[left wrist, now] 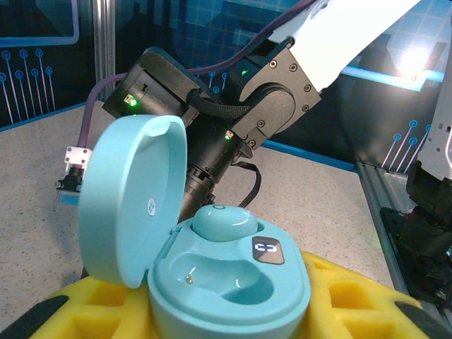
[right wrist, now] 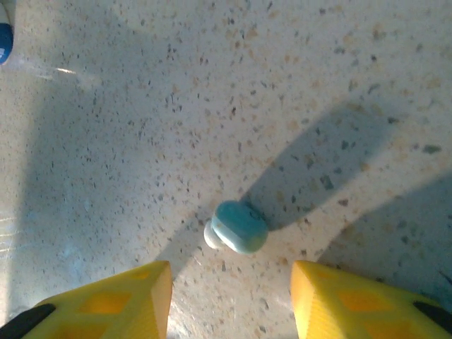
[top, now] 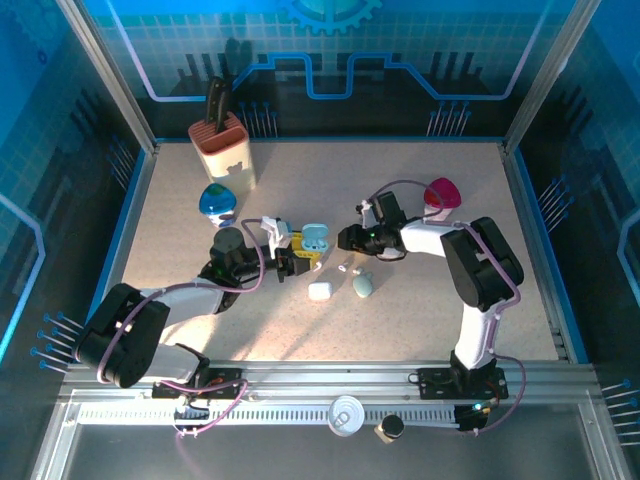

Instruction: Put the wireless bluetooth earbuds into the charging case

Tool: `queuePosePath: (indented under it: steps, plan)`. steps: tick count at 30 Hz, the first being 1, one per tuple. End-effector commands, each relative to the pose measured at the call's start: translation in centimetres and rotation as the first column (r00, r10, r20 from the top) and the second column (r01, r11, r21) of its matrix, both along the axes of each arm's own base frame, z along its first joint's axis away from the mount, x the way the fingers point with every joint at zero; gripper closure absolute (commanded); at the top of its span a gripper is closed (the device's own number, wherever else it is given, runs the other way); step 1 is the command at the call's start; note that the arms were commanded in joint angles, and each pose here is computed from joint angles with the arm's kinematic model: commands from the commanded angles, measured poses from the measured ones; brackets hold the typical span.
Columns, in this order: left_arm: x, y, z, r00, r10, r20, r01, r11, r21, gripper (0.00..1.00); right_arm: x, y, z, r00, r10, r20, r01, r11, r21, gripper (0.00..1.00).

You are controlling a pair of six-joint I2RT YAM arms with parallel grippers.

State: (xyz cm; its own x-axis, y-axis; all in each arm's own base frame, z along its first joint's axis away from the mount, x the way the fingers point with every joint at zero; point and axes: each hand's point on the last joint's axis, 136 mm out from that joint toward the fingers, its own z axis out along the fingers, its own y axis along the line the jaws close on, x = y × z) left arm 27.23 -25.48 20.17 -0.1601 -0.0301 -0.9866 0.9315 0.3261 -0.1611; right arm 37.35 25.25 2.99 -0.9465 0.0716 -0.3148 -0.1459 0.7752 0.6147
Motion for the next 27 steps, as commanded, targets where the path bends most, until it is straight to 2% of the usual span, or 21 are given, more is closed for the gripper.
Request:
queuePosePath:
  steps: [1,27]
  plan:
    - [0.2,0.3,0.8,0.999,0.017,0.038,-0.016,1.0,-0.004,0.69,0.2,1.1,-0.4,1.0,0.015,-0.024,-0.014,1.0,0.022,0.54]
    - [0.5,0.5,0.3,0.999,0.035,0.028,-0.036,0.999,0.018,0.69,3.3,2.7,-1.6,0.998,0.054,-0.028,-0.054,0.998,-0.019,0.68]
